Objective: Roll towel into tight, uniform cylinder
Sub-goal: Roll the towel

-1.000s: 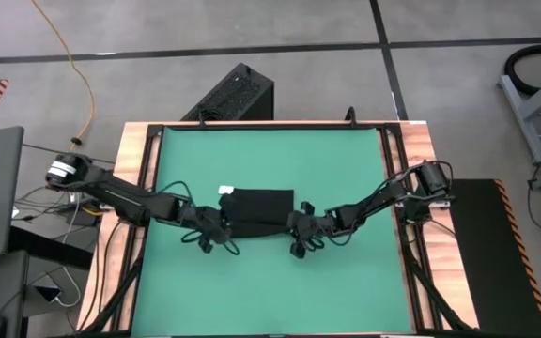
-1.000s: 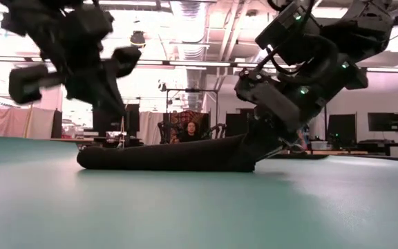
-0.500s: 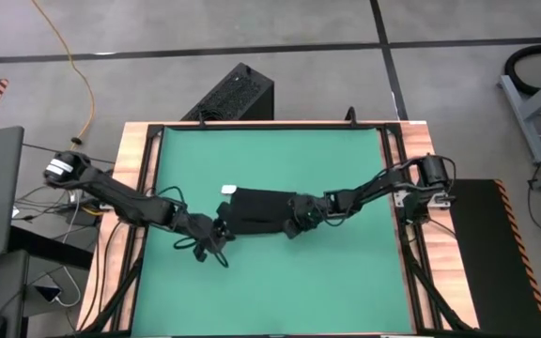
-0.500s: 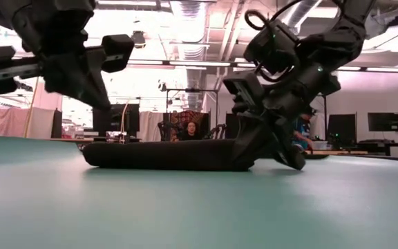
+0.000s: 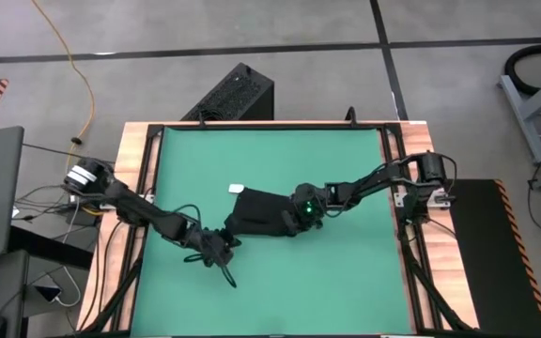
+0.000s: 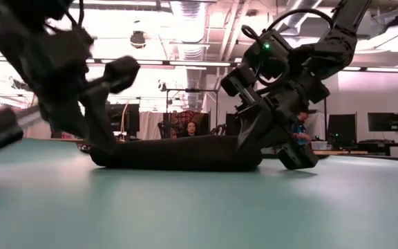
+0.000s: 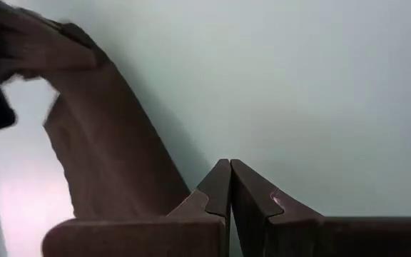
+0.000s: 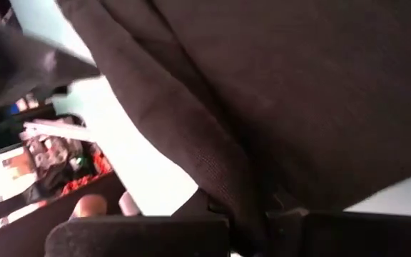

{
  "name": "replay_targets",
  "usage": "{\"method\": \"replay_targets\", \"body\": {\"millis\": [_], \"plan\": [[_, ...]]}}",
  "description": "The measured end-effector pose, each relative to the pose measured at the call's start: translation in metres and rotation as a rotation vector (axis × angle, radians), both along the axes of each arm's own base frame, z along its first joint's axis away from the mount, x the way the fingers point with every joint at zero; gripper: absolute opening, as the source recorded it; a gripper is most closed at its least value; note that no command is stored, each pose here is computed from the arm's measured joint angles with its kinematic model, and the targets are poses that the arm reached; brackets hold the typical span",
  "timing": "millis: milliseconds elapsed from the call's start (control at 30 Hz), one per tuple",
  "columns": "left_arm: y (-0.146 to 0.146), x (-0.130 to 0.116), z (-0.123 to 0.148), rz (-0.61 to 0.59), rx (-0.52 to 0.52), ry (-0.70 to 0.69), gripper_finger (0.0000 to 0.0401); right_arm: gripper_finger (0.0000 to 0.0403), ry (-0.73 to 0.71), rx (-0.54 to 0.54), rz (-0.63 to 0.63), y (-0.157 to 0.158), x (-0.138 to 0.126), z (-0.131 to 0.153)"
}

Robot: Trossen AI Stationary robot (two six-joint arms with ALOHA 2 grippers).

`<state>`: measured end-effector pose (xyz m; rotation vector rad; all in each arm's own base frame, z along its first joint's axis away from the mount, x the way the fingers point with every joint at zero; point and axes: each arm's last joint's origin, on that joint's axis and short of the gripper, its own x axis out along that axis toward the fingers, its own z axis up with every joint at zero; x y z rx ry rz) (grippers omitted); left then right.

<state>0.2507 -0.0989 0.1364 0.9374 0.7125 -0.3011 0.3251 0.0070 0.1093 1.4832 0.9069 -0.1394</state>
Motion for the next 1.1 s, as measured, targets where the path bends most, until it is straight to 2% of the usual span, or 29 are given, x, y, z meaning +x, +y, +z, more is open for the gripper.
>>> {"method": "replay_targets", "body": {"millis": [200, 467, 600, 733, 1100], "plan": [[0.002, 0.01, -0.021, 0.073, 0.134, -0.024, 0.0, 0.0018, -0.04, 0.073, 0.08, 0.001, 0.001, 0.004], [0.003, 0.014, -0.017, 0.058, 0.172, -0.071, 0.0, 0.0018, -0.025, 0.104, 0.144, 0.003, -0.001, 0.003], [0.007, 0.016, -0.016, 0.044, 0.209, -0.077, 0.0, 0.0018, -0.027, 0.1, 0.15, 0.003, -0.001, 0.003], [0.016, 0.02, -0.015, 0.047, 0.202, -0.072, 0.0, 0.0018, -0.026, 0.099, 0.152, 0.003, -0.001, 0.003], [0.02, 0.027, -0.009, 0.036, 0.249, -0.142, 0.0, 0.0018, -0.028, 0.093, 0.157, 0.003, -0.001, 0.003]]}}
